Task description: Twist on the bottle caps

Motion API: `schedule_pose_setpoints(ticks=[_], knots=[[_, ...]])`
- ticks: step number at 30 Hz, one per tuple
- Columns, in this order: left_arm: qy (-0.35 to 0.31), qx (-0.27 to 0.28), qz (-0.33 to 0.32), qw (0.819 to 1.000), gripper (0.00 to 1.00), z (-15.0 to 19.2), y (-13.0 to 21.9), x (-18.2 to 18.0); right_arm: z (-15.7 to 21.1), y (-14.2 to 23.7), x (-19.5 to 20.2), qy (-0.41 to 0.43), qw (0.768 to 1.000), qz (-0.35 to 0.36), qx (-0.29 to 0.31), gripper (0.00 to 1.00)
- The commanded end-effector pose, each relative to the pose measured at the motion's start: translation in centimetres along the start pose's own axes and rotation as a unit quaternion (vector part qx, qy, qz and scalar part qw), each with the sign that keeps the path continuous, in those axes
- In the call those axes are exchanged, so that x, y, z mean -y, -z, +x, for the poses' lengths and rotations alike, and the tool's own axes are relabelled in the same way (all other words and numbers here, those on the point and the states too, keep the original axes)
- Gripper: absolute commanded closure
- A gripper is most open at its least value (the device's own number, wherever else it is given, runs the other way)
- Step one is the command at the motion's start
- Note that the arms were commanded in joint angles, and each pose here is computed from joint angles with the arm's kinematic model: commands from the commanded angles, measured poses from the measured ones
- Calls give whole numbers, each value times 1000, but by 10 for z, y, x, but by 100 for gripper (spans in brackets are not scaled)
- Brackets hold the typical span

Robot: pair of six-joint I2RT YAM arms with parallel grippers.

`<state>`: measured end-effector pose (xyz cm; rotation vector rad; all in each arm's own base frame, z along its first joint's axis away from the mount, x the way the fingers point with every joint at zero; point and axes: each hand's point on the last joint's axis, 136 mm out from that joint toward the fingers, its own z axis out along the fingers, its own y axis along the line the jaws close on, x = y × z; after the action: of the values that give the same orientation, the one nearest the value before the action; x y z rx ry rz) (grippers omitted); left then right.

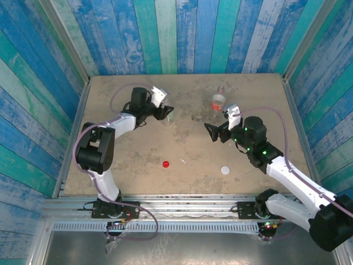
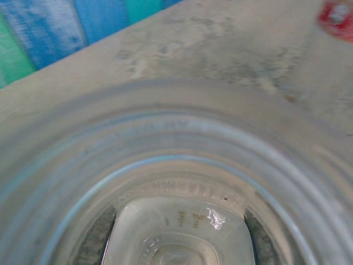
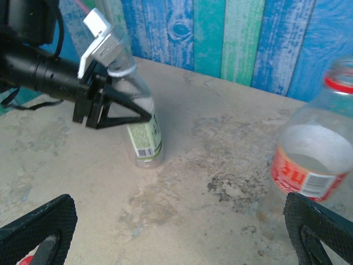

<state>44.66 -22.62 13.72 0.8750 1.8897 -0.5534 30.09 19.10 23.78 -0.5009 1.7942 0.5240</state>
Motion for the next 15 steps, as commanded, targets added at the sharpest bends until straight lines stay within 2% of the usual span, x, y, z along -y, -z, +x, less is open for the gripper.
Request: schedule_pose_setpoints(ticks=[1, 7, 12, 15], knots=[[-24, 33, 47, 998, 42, -34, 15, 47, 5, 15, 18, -40, 997, 59, -7, 0], [-58, 34, 113, 991, 42, -26, 14, 114, 27, 47, 45, -99, 984, 146, 8, 0], [-83, 17, 156, 984, 42, -7, 11, 152, 43, 69, 47, -125, 980, 153, 29, 0], [-79, 16, 164, 983, 42, 0, 9, 159, 47, 76, 45, -134, 979, 149, 38, 0]])
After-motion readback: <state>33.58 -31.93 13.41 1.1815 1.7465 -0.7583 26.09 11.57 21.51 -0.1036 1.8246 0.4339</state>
